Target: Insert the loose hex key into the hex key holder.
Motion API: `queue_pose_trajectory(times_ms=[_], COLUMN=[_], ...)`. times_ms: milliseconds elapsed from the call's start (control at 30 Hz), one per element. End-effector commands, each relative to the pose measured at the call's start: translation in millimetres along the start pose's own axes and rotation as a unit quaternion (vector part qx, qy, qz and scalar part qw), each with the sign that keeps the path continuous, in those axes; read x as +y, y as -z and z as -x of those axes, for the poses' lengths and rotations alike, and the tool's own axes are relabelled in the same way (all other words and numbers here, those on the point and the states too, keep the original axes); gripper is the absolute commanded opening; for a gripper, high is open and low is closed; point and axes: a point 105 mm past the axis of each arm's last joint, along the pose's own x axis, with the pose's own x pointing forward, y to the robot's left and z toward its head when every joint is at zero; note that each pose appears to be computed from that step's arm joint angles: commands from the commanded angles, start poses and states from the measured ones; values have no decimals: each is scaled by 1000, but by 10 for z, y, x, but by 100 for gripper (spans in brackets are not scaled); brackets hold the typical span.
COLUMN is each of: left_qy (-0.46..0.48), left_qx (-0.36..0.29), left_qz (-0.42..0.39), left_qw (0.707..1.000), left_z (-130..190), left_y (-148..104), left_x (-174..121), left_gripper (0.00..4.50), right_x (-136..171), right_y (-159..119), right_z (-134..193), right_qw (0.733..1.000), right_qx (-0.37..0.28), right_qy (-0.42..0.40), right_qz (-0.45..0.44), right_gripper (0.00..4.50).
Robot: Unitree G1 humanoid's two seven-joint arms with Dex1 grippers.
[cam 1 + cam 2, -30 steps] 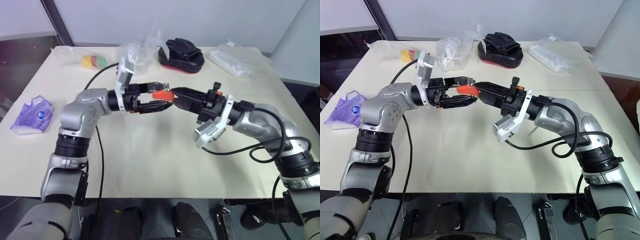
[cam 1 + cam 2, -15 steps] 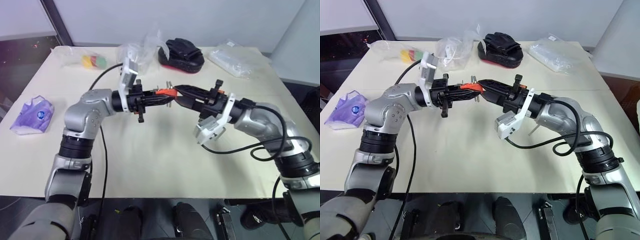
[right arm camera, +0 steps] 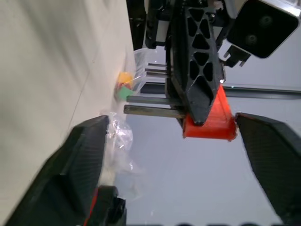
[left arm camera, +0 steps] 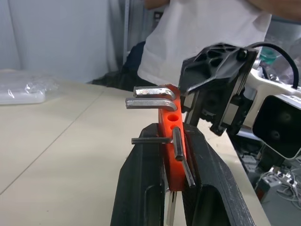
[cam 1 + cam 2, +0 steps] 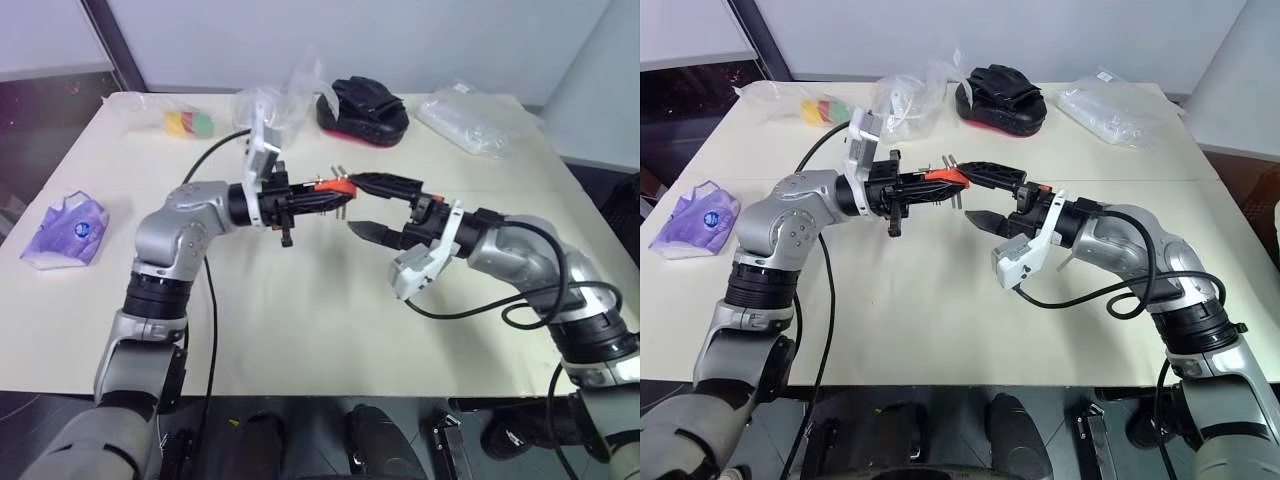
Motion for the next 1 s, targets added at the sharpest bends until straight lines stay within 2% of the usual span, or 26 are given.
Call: queue_pose_trajectory(times_ms=[33, 100, 167, 200, 233, 300, 333, 400, 567, 667, 800, 867, 1000], left_qy=[-18, -37, -48, -52, -56, -61, -63, -65, -68, -71, -74, -76, -79], left_qx=[4, 7, 5, 5, 7, 7, 6, 5, 4, 5, 5, 5, 5], left_qz=[-40, -51, -52, -53, -55, -54, -54, -54, -53, -51, -47, -46, -46], left_qw=[999, 998, 997, 997, 997, 997, 997, 996, 996, 996, 996, 996, 996], left_z=[60, 94, 112, 118, 122, 122, 121, 112, 99, 109, 116, 119, 135], left_y=[-38, -16, -6, 8, 28, 53, 58, 60, 56, 78, 96, 98, 92], left_x=[26, 61, 74, 75, 73, 69, 69, 67, 69, 66, 59, 56, 46], left_gripper=[0, 0, 0, 0, 0, 0, 0, 0, 0, 0, 0, 0, 0], right_x=[-60, 50, 192, 215, 294, 419, 461, 489, 567, 738, 937, 1071, 1171], right_y=[156, 456, 656, 742, 830, 879, 874, 849, 777, 862, 877, 860, 884], right_z=[163, 359, 554, 643, 752, 870, 900, 936, 988, 1027, 1037, 1019, 1055], right_qw=[997, 973, 929, 895, 849, 755, 718, 656, 519, 430, 379, 345, 313], right_qx=[61, 170, 256, 291, 334, 380, 395, 418, 464, 499, 551, 566, 596], right_qy=[8, 12, 17, 47, 64, 94, 99, 111, 113, 168, 183, 181, 178], right_qz=[-47, -158, -265, -335, -404, -527, -564, -619, -709, -733, -720, -727, -718], right_gripper=[446, 446, 446, 446, 446, 446, 446, 446, 446, 446, 446, 446, 446])
